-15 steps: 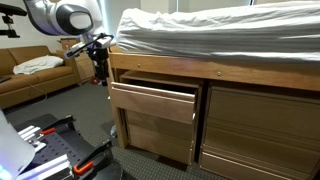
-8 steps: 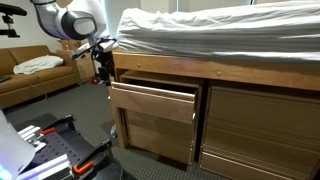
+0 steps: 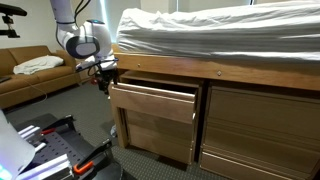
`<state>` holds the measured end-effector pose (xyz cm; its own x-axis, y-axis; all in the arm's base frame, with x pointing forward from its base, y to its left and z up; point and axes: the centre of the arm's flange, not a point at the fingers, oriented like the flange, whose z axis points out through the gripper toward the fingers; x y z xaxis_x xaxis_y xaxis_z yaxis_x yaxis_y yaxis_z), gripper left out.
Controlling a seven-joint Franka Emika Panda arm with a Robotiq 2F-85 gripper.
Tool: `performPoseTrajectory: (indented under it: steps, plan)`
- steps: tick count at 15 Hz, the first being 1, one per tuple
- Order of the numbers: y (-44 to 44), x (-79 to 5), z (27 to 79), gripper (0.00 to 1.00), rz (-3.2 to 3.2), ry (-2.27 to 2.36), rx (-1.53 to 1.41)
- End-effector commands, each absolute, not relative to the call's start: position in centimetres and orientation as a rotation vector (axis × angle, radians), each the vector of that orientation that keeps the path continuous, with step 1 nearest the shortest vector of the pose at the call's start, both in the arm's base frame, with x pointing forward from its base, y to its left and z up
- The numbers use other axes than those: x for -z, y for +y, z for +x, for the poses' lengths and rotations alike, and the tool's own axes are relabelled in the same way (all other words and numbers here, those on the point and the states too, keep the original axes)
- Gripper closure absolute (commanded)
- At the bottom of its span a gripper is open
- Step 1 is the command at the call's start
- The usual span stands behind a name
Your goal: Open the left top drawer
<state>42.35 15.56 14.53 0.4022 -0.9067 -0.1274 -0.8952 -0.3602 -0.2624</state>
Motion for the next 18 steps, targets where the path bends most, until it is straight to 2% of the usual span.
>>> performPoseTrajectory:
  steps: [1, 6, 9, 10, 15, 18]
  plan:
    - [15.7, -14.6, 42.4, 0.00, -2.371, 1.581, 0.188]
    - [14.7, -12.5, 43.9, 0.00, -2.339, 1.578, 0.549]
    - [14.3, -12.4, 46.1, 0.00, -2.266, 1.655, 0.547]
    - [14.1, -14.6, 45.5, 0.00, -2.315, 1.620, 0.524]
    - [14.3, -14.4, 45.8, 0.00, -2.311, 1.623, 0.522]
    - [14.2, -10.5, 48.9, 0.00, -2.249, 1.682, 0.483]
